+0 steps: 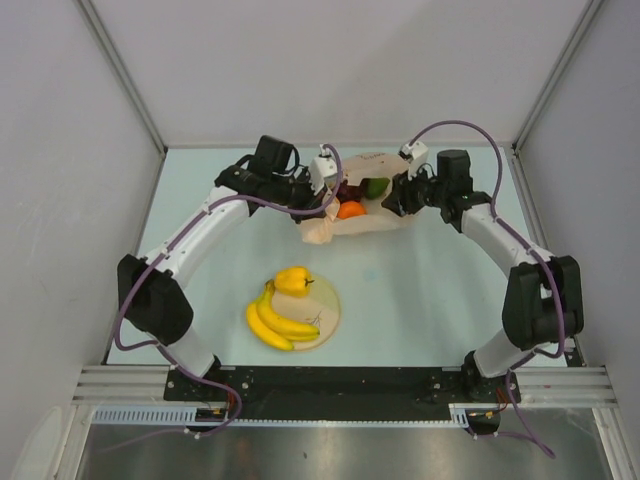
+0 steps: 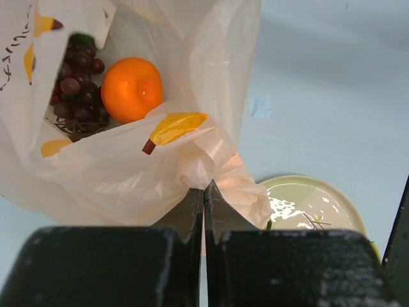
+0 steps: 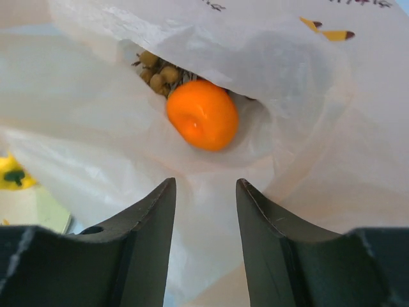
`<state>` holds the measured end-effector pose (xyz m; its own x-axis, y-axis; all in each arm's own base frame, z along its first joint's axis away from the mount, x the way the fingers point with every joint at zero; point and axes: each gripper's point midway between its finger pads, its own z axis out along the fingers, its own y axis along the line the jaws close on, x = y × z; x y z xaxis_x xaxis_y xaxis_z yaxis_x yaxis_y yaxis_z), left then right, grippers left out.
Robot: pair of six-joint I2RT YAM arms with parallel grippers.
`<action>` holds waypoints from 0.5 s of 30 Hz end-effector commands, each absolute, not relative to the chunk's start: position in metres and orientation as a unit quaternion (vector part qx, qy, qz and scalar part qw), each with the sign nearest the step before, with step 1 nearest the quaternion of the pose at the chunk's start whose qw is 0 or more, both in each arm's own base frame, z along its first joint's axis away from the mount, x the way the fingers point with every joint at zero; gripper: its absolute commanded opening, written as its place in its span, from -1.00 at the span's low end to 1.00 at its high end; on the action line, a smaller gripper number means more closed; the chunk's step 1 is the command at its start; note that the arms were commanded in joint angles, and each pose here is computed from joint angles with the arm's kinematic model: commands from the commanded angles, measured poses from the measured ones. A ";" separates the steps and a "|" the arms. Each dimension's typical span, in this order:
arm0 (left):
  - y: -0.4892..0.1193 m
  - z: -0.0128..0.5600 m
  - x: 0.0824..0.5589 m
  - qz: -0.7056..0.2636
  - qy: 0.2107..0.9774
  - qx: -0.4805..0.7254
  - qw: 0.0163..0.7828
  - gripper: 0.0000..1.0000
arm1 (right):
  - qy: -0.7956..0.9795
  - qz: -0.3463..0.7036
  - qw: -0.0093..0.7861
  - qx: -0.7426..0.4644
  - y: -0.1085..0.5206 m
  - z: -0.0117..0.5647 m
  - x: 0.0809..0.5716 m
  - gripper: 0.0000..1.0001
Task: Take the fake fruits out of the plastic bag
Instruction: Adjust the plastic bag at the center of the board, then take out the fake fruit from the plastic bag.
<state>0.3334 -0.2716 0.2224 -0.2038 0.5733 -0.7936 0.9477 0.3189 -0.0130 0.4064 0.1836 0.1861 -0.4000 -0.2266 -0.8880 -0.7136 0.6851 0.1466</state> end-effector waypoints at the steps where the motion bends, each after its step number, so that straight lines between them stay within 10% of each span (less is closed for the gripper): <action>1: -0.274 0.258 0.331 -0.268 0.703 0.523 0.400 -1.00 | 0.762 0.267 0.499 -0.315 0.218 0.204 0.439 -0.07; 7: -0.275 0.265 0.333 -0.273 0.699 0.521 0.408 -1.00 | 0.795 0.227 0.466 -0.316 0.247 0.154 0.463 -0.01; 12: -0.274 0.266 0.334 -0.273 0.698 0.517 0.414 -1.00 | 0.845 0.192 0.426 -0.261 0.249 0.106 0.486 0.99; 15: -0.274 0.264 0.334 -0.273 0.701 0.513 0.413 -1.00 | 0.856 0.182 0.418 -0.244 0.248 0.083 0.494 0.99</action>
<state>0.3356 -0.2726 0.2310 -0.1904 0.5536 -0.8107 0.9460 0.3242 -0.0007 0.4689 0.2593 0.0892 -0.5070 -0.3121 -0.8035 -0.6656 0.7341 0.1348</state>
